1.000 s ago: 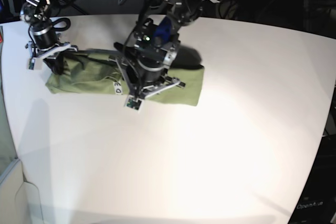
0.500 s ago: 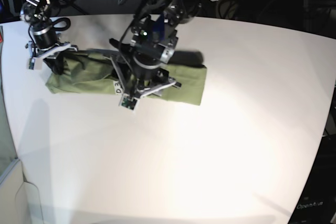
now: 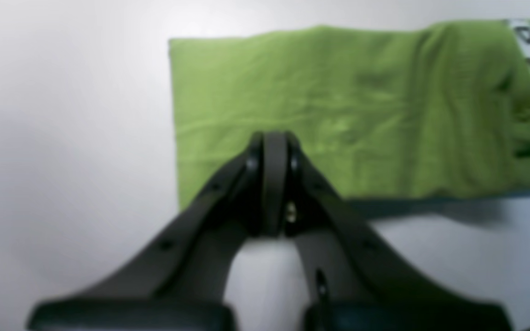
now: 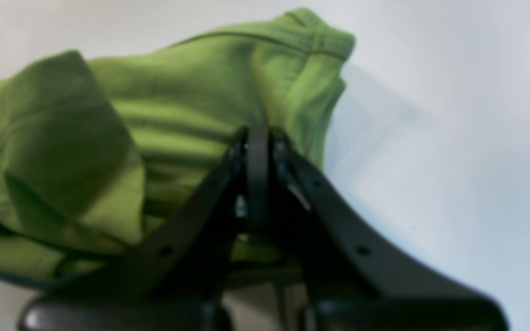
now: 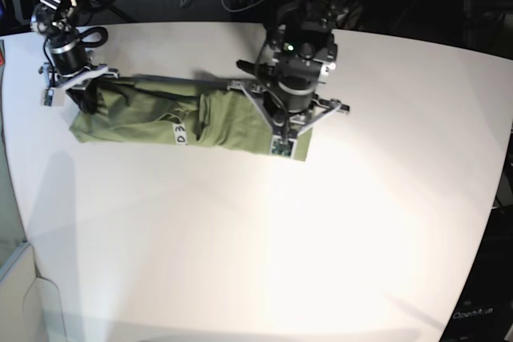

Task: Fold the T-shirt properly
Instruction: 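Lower the left gripper and release the folded end onto the strip, then grasp the strip's other end with the right gripper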

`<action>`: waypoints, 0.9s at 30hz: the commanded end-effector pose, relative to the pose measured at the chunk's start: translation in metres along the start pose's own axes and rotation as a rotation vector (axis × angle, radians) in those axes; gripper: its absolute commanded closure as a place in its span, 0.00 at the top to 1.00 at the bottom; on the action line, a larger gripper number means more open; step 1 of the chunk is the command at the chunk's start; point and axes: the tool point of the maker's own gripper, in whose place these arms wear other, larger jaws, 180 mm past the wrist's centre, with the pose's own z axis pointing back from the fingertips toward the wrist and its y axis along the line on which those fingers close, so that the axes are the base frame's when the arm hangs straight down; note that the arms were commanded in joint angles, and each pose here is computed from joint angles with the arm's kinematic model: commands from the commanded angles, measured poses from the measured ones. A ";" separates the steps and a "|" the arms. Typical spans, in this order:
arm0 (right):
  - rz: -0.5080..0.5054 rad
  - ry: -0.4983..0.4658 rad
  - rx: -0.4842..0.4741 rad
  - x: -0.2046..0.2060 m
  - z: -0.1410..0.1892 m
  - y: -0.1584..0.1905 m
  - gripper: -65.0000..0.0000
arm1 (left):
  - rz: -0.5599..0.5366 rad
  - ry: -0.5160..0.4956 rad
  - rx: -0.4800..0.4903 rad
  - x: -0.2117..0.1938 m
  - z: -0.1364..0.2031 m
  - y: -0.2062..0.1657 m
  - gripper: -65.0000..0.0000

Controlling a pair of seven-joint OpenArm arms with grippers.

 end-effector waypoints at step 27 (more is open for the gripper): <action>0.245 -0.102 0.008 0.074 0.029 0.002 0.01 | 0.114 0.077 0.026 -0.042 -0.037 0.024 0.01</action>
